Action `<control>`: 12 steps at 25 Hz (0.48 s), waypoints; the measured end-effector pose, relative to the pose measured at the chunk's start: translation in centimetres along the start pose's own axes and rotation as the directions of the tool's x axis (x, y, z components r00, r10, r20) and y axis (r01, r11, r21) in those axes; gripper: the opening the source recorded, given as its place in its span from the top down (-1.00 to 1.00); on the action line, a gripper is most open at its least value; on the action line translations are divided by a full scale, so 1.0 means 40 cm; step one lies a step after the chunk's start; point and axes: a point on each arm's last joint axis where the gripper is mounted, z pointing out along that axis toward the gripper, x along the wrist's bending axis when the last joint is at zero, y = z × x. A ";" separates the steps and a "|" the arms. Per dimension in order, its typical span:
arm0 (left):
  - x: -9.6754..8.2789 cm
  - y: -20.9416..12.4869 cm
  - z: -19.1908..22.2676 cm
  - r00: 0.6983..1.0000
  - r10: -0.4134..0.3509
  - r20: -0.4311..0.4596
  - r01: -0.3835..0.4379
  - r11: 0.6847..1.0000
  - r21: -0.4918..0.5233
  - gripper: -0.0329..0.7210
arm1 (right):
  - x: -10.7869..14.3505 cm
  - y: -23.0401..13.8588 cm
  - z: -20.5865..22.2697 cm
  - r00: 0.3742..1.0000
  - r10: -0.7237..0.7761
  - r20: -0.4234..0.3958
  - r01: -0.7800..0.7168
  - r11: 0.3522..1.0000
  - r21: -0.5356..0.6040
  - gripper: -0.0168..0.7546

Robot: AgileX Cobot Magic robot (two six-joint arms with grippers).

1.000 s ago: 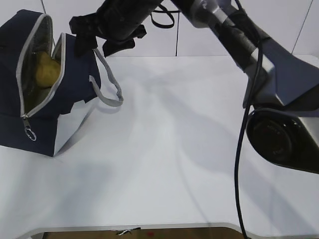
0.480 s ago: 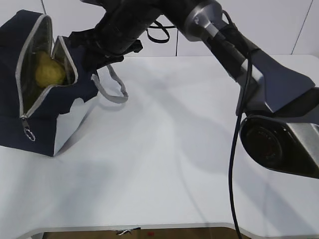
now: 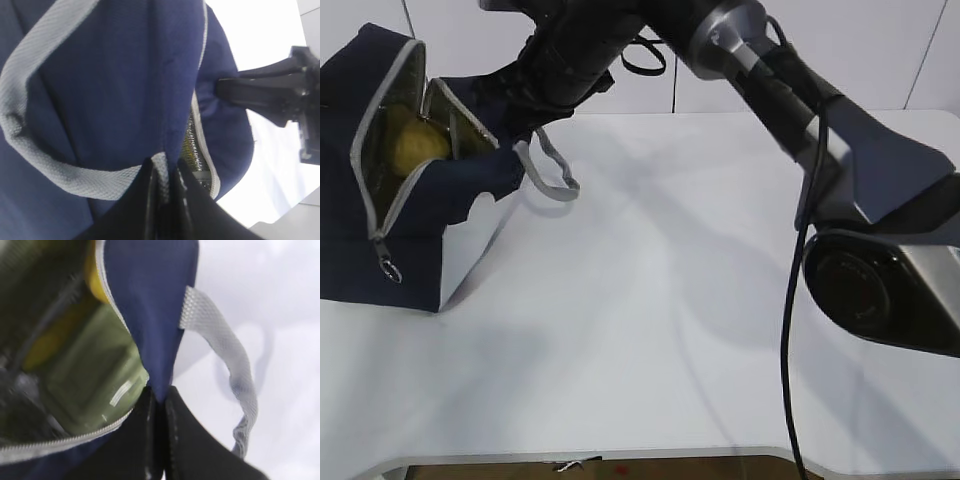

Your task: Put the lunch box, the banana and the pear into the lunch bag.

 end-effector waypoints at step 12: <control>-0.164 -0.025 0.122 0.983 0.091 0.159 -0.104 0.992 0.074 0.85 | -0.014 0.014 -0.204 0.987 -0.047 0.156 0.034 0.996 0.085 0.91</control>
